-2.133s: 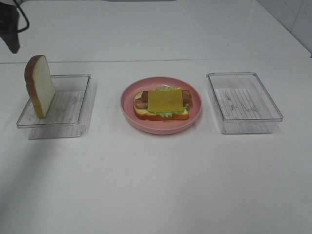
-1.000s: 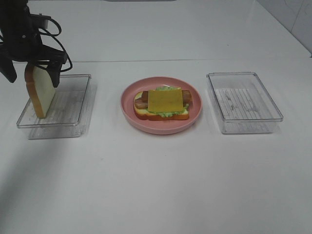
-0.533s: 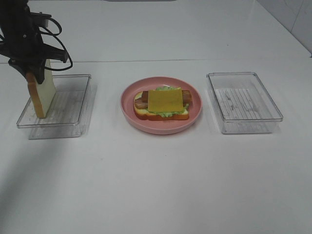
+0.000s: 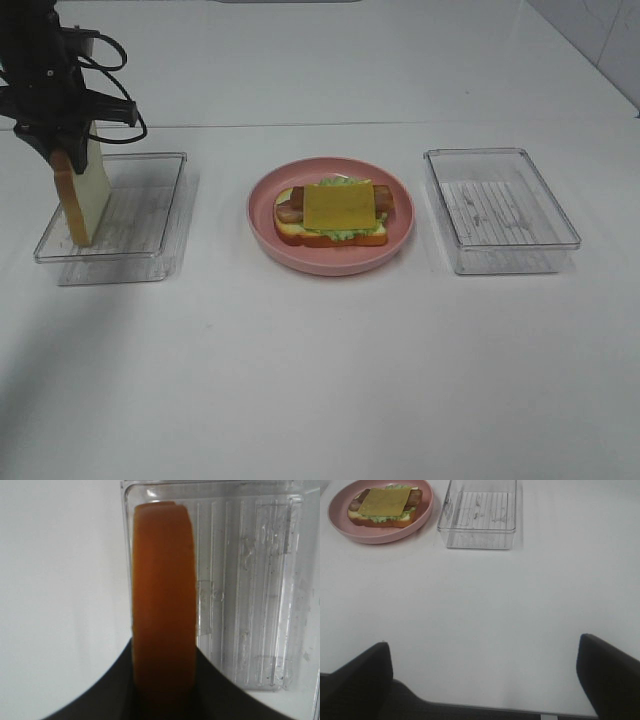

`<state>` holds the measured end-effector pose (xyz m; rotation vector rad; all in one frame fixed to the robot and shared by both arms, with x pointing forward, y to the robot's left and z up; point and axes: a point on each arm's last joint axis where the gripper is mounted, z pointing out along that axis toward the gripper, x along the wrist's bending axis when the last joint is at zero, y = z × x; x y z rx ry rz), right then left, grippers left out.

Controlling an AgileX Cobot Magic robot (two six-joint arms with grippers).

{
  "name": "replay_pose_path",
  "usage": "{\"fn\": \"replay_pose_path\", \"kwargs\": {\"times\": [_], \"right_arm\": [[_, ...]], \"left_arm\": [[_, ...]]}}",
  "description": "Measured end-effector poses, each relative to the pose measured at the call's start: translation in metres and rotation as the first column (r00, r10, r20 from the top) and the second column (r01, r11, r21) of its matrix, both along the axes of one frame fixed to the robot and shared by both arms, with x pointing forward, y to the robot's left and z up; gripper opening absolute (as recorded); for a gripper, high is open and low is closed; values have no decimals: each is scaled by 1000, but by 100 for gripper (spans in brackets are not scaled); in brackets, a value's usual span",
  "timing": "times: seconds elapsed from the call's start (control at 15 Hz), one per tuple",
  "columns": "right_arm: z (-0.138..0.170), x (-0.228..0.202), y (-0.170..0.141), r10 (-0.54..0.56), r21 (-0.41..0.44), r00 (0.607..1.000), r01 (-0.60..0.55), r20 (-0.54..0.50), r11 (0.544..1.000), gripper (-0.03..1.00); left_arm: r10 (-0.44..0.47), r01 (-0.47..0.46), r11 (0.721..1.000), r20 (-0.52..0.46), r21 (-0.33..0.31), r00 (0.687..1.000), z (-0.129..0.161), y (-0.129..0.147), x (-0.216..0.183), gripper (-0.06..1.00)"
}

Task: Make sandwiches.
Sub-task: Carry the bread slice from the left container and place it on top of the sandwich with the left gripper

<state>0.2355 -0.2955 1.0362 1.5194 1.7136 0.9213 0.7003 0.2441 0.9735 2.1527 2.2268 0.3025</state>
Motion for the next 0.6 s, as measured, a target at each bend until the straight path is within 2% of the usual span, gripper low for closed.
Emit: {"fn": "replay_pose_path", "kwargs": {"times": [0.07, 0.27, 0.4, 0.47, 0.53, 0.6], "right_arm": [[0, 0, 0, 0, 0, 1000, 0, 0, 1000, 96], [0, 0, 0, 0, 0, 1000, 0, 0, 1000, 96], [0, 0, 0, 0, 0, 1000, 0, 0, 1000, 96], [0, 0, 0, 0, 0, 1000, 0, 0, 1000, 96], [0, 0, 0, 0, 0, 1000, 0, 0, 1000, 96], [0, 0, 0, 0, 0, 1000, 0, 0, 1000, 96]], "left_arm": [[3, -3, 1000, 13, -1, 1000, 6, 0, -1, 18], [37, -35, 999, 110, -22, 993, 51, 2, -11, 18], [49, -34, 996, 182, -82, 982, 88, 0, -24, 18], [59, -33, 991, 196, -131, 979, 97, -3, -28, 18], [69, -15, 968, 210, -249, 975, 101, -14, -28, 18], [67, 0, 954, 212, -301, 975, 100, -19, -26, 18]]}}
